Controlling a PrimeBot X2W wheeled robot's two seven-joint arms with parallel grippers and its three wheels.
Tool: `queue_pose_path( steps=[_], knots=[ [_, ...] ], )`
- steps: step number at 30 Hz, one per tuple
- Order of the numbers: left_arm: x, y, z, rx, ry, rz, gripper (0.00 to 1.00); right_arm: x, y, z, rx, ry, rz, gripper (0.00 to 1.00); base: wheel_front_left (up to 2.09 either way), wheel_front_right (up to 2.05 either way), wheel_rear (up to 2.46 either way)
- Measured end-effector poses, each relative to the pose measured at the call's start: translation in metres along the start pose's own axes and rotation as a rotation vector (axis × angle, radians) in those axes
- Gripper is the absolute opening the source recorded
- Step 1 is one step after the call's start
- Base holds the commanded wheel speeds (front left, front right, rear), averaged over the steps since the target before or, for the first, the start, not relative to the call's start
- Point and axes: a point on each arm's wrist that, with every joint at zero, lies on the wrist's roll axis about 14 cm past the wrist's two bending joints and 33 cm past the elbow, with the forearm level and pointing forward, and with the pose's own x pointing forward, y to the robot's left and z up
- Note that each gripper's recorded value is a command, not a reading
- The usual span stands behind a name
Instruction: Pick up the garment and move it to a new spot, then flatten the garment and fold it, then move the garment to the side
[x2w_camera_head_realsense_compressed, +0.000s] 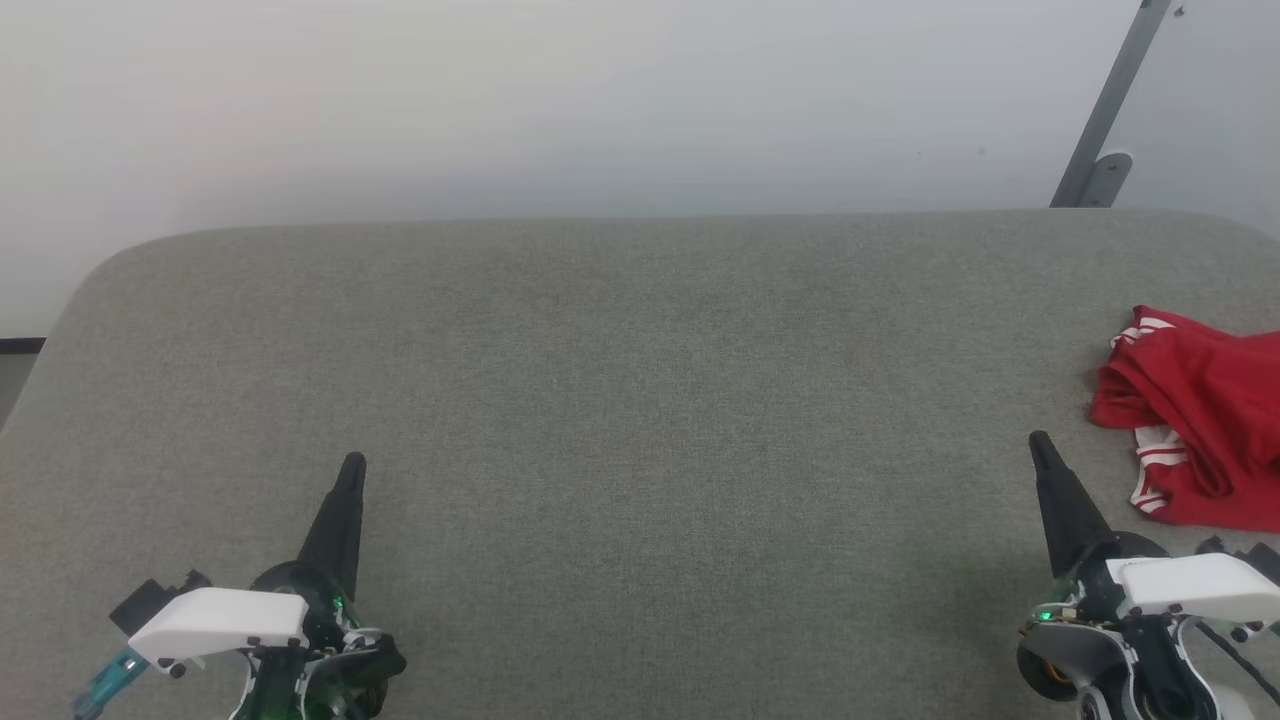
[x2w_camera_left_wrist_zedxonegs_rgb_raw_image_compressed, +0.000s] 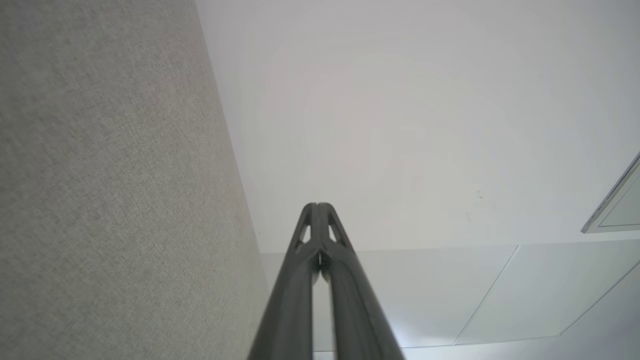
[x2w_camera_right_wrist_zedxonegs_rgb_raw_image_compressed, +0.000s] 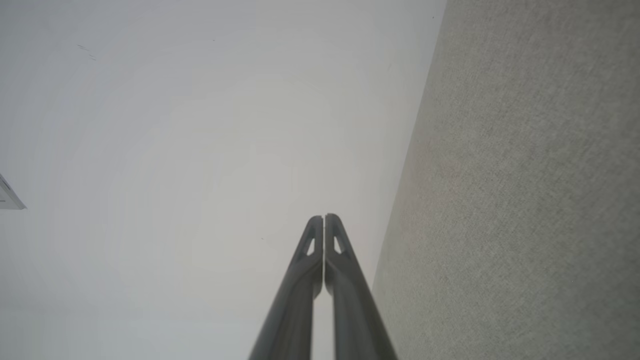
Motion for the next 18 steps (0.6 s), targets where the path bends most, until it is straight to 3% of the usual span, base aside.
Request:
queue_pose_path(
  steps=[18],
  knots=[
    [0.0, -0.0001, -0.0001, 0.0, 0.0, 0.0, 0.0, 0.0, 0.0, 0.0, 0.0, 0.0, 0.0, 0.0, 0.0, 0.0, 0.0]
  ],
)
